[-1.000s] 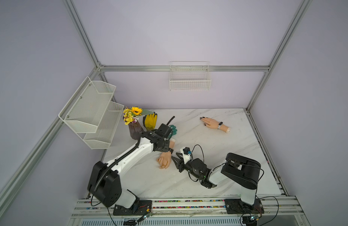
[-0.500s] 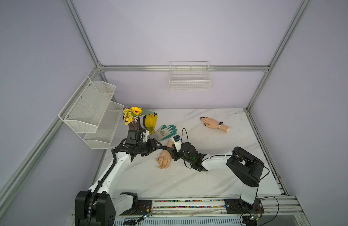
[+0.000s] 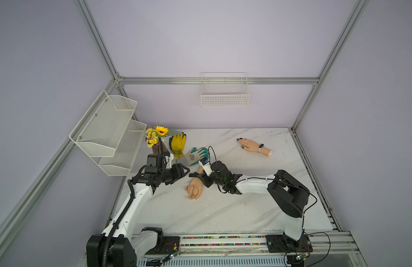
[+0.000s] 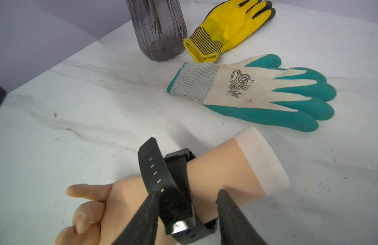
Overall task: Take off the watch
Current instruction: Untie the watch from the hand.
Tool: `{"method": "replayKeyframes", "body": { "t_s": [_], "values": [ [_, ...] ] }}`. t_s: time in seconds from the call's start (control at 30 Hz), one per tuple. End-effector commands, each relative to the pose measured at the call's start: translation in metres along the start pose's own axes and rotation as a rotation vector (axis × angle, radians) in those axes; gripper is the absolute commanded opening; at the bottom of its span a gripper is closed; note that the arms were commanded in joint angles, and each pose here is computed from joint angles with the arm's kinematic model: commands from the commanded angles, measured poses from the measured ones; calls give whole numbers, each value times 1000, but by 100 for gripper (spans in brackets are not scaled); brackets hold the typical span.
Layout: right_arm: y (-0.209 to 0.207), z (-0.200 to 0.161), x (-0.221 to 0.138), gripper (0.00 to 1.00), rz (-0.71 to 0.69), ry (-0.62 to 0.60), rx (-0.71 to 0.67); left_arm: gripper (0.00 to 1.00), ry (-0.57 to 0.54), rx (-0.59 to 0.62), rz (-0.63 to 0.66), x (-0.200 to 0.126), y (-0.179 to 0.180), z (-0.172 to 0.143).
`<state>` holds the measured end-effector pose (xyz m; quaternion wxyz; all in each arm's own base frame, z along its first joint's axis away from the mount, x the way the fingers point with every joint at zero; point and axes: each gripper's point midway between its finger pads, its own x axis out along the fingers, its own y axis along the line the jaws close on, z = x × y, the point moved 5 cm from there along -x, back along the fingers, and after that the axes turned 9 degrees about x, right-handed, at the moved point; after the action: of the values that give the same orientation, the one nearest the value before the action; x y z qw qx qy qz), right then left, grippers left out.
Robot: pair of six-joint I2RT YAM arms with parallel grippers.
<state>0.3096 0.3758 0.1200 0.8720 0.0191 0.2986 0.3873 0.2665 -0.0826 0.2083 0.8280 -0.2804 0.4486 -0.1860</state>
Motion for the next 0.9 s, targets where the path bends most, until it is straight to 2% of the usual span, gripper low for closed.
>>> {"method": "replayKeyframes", "body": {
  "t_s": [0.0,0.37,0.47,0.73,0.87],
  "values": [
    [3,-13,7,48,25,70,-41,62,-17,34,-17,-2,-1,4],
    [12,-27,9,43,111,152,-99,62,-17,32,-15,-1,2,5],
    [8,-22,4,43,76,124,-92,62,-16,35,-16,-2,2,5],
    [3,20,3,41,-41,-40,-73,62,-19,48,-20,-3,2,5],
    [6,24,8,37,-70,-47,-104,62,-21,53,-19,-3,2,5]
  ]
}}
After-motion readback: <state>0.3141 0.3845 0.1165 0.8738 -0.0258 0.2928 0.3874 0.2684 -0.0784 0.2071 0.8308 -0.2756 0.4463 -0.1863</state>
